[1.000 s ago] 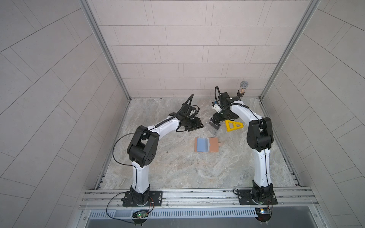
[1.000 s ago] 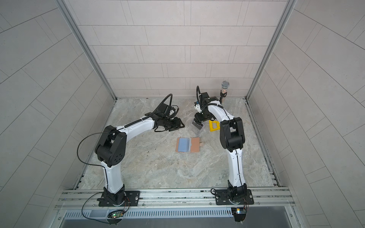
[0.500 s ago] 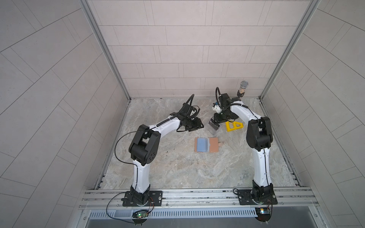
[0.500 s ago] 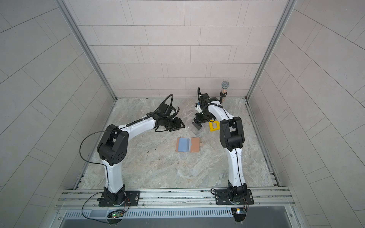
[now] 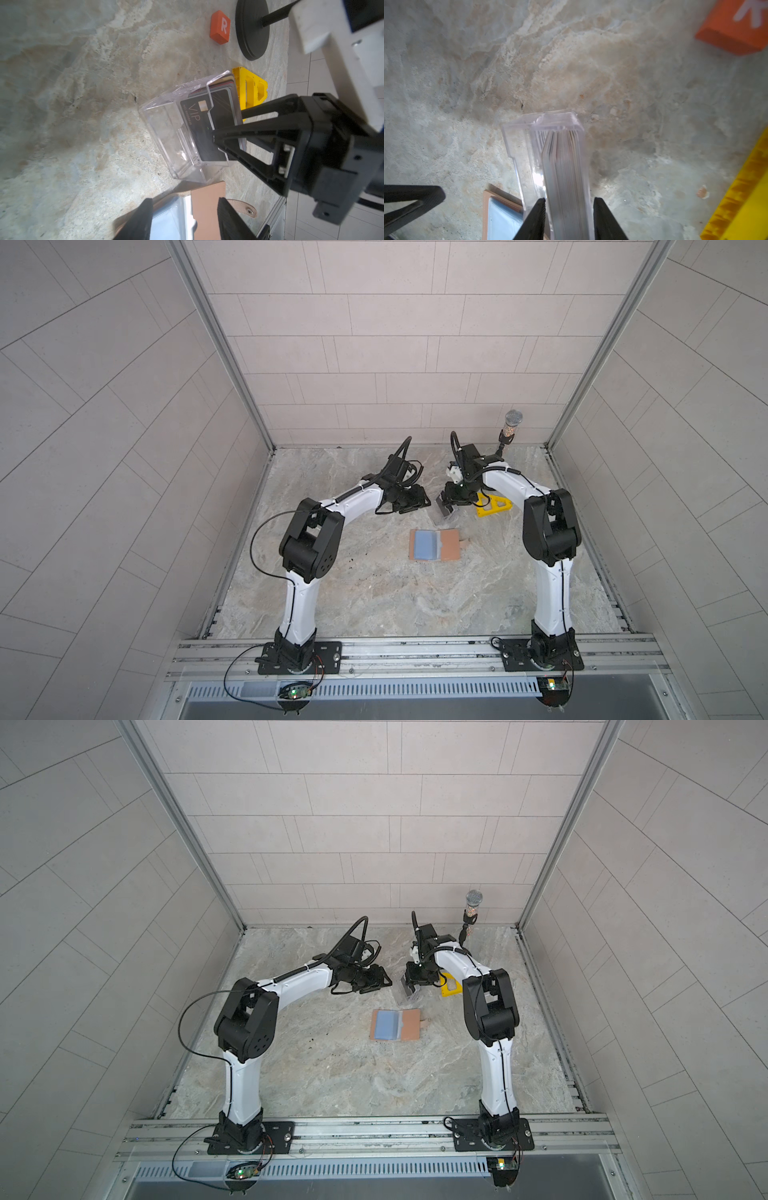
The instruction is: Put the credit cards into the card holder
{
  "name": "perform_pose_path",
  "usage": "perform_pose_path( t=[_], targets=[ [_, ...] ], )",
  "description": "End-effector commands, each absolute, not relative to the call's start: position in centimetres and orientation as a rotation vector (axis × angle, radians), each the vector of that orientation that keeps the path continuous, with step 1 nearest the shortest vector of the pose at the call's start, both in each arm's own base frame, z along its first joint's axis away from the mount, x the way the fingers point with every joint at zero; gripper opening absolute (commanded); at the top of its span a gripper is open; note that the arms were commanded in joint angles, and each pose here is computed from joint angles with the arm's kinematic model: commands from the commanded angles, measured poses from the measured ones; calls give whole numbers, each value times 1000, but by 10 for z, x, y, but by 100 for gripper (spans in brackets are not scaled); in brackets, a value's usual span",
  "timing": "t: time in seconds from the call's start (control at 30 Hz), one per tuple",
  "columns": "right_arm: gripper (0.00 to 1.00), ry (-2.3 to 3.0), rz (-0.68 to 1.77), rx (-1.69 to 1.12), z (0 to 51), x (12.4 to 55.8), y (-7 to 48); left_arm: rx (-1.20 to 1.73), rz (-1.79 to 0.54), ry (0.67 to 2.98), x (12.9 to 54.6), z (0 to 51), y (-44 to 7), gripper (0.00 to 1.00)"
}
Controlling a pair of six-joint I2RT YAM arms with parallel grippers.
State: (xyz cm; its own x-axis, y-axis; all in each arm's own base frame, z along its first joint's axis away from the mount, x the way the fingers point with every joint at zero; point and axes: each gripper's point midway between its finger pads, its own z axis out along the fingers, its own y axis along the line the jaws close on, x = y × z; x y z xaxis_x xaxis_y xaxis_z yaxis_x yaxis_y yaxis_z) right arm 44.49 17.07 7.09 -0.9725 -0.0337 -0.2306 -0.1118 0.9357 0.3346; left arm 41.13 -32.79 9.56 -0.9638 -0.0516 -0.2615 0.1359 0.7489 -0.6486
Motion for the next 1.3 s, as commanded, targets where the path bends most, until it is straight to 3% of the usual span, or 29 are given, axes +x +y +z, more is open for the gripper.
perform_pose_path(
  t=[0.0,0.4,0.7,1.27],
  targets=[
    [40,2790,607,-16,93,449,187,37,-1007,2680,423,94,-327,56],
    [45,2780,460,-44,103,446,178,16,-1031,2713,438,78,-338,56],
    [44,2818,305,-149,104,445,169,-10,-1026,2755,442,65,-342,56],
    [42,2889,265,-247,84,446,169,-17,-1035,2822,439,40,-345,56]
  ],
)
